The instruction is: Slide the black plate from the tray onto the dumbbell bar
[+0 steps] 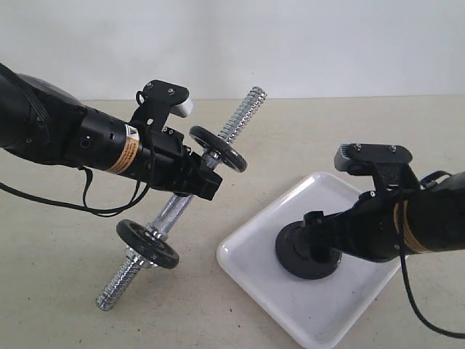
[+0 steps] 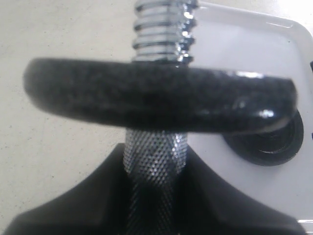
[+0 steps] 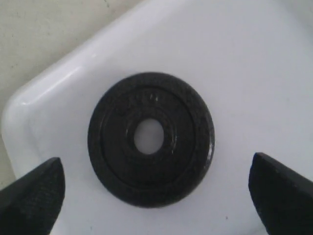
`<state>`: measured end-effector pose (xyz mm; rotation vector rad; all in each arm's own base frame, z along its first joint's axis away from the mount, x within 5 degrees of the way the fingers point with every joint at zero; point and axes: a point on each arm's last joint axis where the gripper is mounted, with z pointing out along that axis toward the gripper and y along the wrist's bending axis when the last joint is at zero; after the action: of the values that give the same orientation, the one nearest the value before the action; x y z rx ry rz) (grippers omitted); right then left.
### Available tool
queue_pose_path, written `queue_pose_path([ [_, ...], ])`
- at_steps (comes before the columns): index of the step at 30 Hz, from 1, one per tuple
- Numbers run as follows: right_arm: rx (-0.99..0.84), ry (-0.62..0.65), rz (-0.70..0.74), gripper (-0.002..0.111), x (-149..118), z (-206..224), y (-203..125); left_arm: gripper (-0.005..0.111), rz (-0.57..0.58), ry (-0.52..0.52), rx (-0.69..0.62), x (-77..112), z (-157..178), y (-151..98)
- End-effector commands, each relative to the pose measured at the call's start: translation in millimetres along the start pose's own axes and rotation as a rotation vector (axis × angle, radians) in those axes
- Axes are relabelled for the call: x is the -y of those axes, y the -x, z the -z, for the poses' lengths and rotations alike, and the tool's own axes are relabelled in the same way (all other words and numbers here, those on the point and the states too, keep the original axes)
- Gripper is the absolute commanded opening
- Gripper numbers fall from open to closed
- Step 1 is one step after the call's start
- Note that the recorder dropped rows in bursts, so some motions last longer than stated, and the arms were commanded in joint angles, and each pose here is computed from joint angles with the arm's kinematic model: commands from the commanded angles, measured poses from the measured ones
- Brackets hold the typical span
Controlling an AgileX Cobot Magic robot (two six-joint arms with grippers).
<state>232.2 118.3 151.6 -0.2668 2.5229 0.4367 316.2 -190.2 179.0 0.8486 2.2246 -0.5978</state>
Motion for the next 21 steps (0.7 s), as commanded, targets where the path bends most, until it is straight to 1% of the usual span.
queue_pose_path([
  [1, 0.061, -0.043, 0.031, 0.092, 1, 2, 14, 0.004, 0.021, -0.026, 0.095, 7.3, 20, 24],
  [8, 0.083, -0.086, 0.106, 0.092, 4, 3, 18, 0.004, 0.021, -0.023, 0.095, 6.9, 20, 24],
  [10, 0.093, -0.072, 0.132, 0.092, 1, 3, 23, 0.004, 0.021, -0.023, 0.095, 6.9, 20, 24],
  [11, 0.101, -0.066, 0.141, 0.092, -2, 3, 25, 0.004, 0.021, -0.023, 0.095, 6.9, 20, 24],
  [13, 0.121, -0.053, 0.218, 0.092, -13, 4, 31, 0.004, 0.021, -0.023, 0.095, 6.9, 20, 24],
  [17, 0.177, -0.051, 0.320, 0.092, -36, 6, 41, 0.004, 0.021, -0.023, 0.095, 6.9, 20, 24],
  [19, 0.182, -0.040, 0.348, 0.092, -44, 5, 42, 0.004, 0.021, -0.023, 0.095, 6.9, 20, 24],
  [21, 0.161, -0.020, 0.342, 0.092, -46, 0, 39, 0.004, 0.021, -0.023, 0.095, 6.9, 20, 24],
])
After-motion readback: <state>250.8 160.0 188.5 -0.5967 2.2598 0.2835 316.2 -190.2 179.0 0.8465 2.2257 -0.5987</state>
